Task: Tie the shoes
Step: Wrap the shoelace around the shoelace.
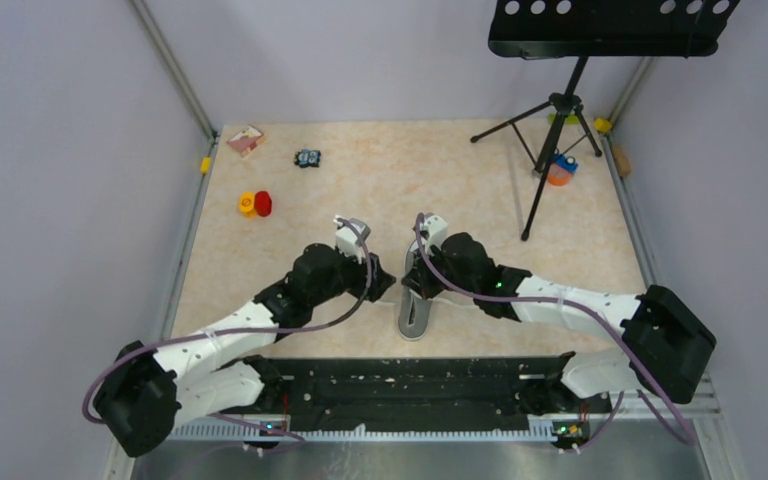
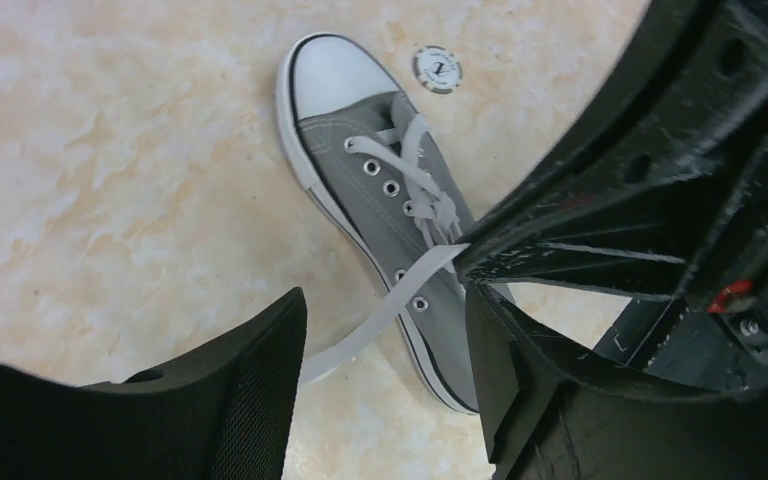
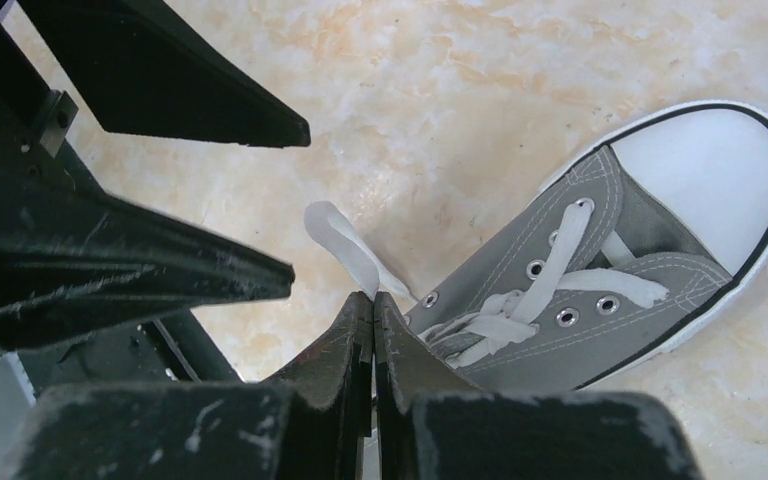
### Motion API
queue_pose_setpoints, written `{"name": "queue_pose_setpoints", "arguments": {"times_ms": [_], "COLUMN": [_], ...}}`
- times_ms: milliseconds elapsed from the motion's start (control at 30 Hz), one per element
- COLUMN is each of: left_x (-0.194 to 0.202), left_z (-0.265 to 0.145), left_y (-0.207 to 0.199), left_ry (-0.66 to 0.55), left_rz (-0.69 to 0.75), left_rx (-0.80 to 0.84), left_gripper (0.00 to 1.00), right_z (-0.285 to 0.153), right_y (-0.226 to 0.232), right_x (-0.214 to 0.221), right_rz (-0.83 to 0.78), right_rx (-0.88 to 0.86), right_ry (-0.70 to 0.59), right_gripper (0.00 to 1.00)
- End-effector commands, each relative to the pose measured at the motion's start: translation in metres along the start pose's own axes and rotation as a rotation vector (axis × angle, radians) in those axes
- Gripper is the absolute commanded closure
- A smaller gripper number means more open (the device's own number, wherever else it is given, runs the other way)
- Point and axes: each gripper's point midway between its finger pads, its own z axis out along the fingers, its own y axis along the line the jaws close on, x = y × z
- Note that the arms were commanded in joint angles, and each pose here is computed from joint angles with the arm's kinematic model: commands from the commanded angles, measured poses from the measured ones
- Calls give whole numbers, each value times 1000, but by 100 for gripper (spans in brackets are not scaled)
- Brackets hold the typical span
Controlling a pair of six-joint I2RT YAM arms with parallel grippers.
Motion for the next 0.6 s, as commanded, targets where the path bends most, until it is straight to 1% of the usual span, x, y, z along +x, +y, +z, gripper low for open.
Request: {"name": "queue_pose_setpoints", "arguments": {"times_ms": [0, 67, 167, 267, 467, 567], "left_x": [-33, -29, -19, -9, 2, 6], "left_z": [-4, -2, 3, 7, 12, 15], "left_y": [-28, -25, -24, -24, -22, -12], "left_ry": [-153, -116, -43, 11, 29, 31], "left_rz": [216, 264, 320, 324, 322, 312], "left_rx": [149, 140, 138, 140, 121, 75], "left_gripper": [37, 38, 44, 46, 46, 51], "right_z": [-3, -2, -1, -1, -2, -2], "right_y": [5, 4, 5, 4, 6, 4], "right_x": [-15, -16, -16, -16, -17, -16], "right_rz": [18, 22, 23, 23, 25, 30], "right_rx": [-18, -18, -19, -17, -24, -21], "right_ry": [-59, -61, -56, -54, -55, -54], "right_gripper": [100, 100, 100, 100, 100, 100]}}
